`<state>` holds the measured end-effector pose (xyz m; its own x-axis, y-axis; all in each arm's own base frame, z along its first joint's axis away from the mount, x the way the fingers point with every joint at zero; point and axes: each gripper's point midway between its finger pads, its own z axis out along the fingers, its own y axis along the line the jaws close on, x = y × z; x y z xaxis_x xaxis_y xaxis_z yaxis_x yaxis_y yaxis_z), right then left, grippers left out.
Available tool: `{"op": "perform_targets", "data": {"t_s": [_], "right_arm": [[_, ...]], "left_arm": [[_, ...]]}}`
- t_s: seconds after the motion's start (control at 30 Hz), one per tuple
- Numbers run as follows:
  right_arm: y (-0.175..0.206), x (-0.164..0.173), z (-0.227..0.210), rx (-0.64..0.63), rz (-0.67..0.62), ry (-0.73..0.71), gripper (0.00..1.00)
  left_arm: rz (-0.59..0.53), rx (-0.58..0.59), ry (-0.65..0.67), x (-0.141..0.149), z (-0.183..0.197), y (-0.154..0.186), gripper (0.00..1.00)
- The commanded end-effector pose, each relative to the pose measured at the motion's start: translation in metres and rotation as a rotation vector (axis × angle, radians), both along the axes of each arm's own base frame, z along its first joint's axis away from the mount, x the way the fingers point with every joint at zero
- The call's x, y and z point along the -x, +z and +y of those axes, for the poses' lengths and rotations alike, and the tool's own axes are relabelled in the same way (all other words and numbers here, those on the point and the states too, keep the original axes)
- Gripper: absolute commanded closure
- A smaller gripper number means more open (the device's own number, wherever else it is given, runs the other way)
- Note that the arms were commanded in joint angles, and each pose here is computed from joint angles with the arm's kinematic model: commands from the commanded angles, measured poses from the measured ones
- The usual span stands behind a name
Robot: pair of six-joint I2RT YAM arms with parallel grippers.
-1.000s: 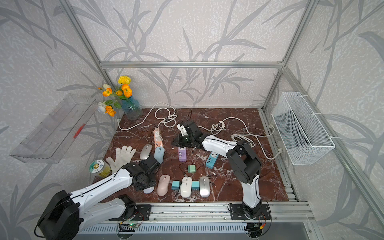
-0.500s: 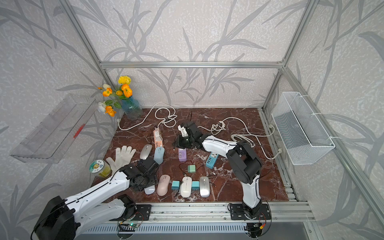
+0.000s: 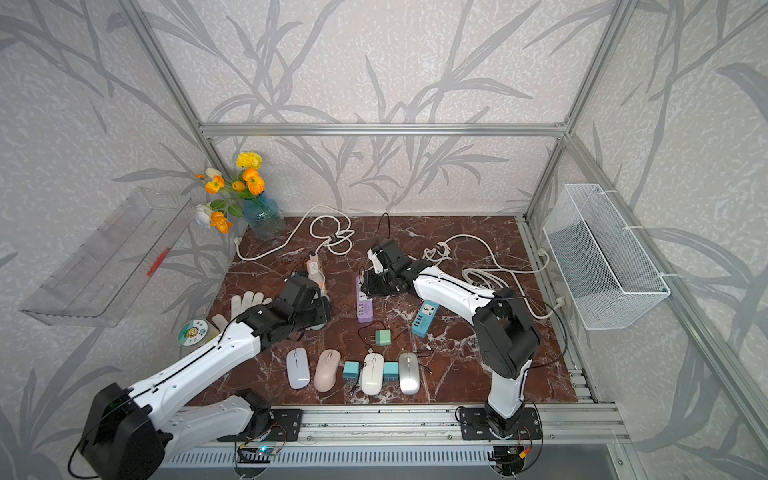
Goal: Unplug the wireless mouse
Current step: Place the power cord at the center of the board, then remove the plug from the socket.
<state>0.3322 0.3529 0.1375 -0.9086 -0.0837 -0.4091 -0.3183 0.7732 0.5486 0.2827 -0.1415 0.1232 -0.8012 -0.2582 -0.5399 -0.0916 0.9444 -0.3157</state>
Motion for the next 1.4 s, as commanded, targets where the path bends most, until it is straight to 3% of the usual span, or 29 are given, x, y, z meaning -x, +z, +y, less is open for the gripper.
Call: {"op": "perform_targets", "data": {"t_s": [0.0,0.23,0.33,0.73,1.37], "right_arm": [[0.018,-0.006,-0.026,0.125,-0.08,-0.027,0.66],[0.03,-0.029,-0.035,0.284,-0.146,-0.064,0.48],[0.028,-0.042,-0.032,0.339,-0.136,-0.086,0.46],[0.008,-0.078,-0.003,0.453,-0.065,-0.09,0.46],[-0.036,-0.083,0.012,0.566,0.003,-0.025,0.48]], "left_arm": [[-0.063,0.126,-0.062,-0.031,-0.033,0.013,0.52],[-0.021,0.363,-0.011,-0.069,-0.059,-0.012,0.88],[-0.025,0.465,0.016,-0.079,-0.063,-0.018,1.0],[0.034,0.67,-0.012,-0.085,-0.081,-0.039,1.0],[0.136,0.625,0.041,-0.073,-0.074,-0.086,1.0]]}}
